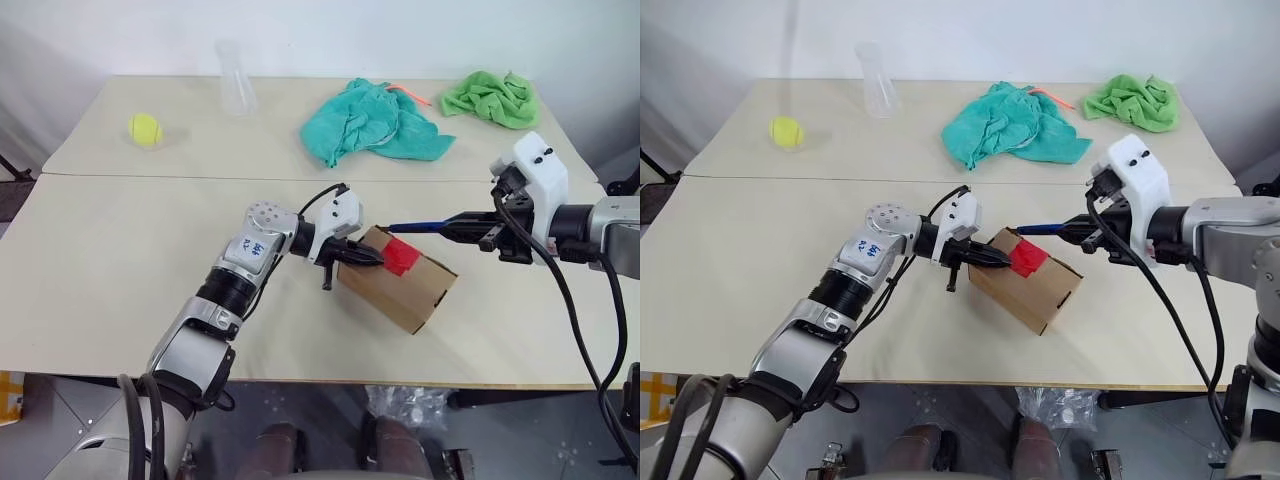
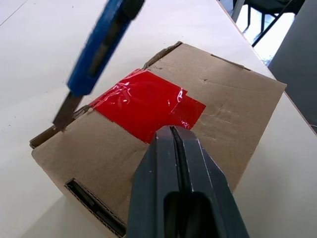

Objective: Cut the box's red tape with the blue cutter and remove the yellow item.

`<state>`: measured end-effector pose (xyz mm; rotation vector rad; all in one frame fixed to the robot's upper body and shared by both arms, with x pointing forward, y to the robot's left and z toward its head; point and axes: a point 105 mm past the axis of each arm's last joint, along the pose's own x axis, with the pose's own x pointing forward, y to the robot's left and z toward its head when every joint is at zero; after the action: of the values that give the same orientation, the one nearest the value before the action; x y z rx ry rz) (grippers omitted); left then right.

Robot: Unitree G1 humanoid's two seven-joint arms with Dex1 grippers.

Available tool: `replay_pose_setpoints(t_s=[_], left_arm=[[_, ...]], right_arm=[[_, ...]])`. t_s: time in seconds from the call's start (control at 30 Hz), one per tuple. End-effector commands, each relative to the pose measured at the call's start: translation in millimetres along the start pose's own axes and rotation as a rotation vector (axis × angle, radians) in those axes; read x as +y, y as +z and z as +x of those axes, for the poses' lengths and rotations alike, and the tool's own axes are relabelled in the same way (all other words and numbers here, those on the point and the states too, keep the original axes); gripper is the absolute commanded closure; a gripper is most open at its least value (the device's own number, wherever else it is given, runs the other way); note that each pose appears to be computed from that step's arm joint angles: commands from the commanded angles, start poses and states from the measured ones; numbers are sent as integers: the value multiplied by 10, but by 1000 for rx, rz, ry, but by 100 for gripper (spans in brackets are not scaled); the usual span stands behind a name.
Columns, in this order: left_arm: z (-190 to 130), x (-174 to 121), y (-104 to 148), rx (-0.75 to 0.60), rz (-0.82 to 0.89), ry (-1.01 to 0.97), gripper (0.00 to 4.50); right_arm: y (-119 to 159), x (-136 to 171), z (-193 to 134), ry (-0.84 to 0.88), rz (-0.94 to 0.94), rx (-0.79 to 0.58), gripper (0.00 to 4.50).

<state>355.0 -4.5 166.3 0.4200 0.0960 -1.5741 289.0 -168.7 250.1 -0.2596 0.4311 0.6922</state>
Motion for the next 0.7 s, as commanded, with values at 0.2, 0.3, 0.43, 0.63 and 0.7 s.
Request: replay_pose_setpoints(t_s=[0.2, 0.3, 0.43, 0.63, 0.7], left_arm=[[4, 36, 4, 12, 8, 14, 450], [6, 39, 7, 10, 8, 15, 450], [9, 41, 9, 9, 9, 14, 450], [14, 36, 11, 8, 10, 10, 450], [14, 35, 13, 8, 11, 9, 450]], right_arm=[[-5, 17, -28, -4, -16, -11, 436], [-24, -15, -28, -14, -9, -9, 436], [2, -55, -33, -26, -9, -21, 436], [159, -89, -39, -32, -20, -73, 436], [151, -94, -29, -31, -19, -70, 436]])
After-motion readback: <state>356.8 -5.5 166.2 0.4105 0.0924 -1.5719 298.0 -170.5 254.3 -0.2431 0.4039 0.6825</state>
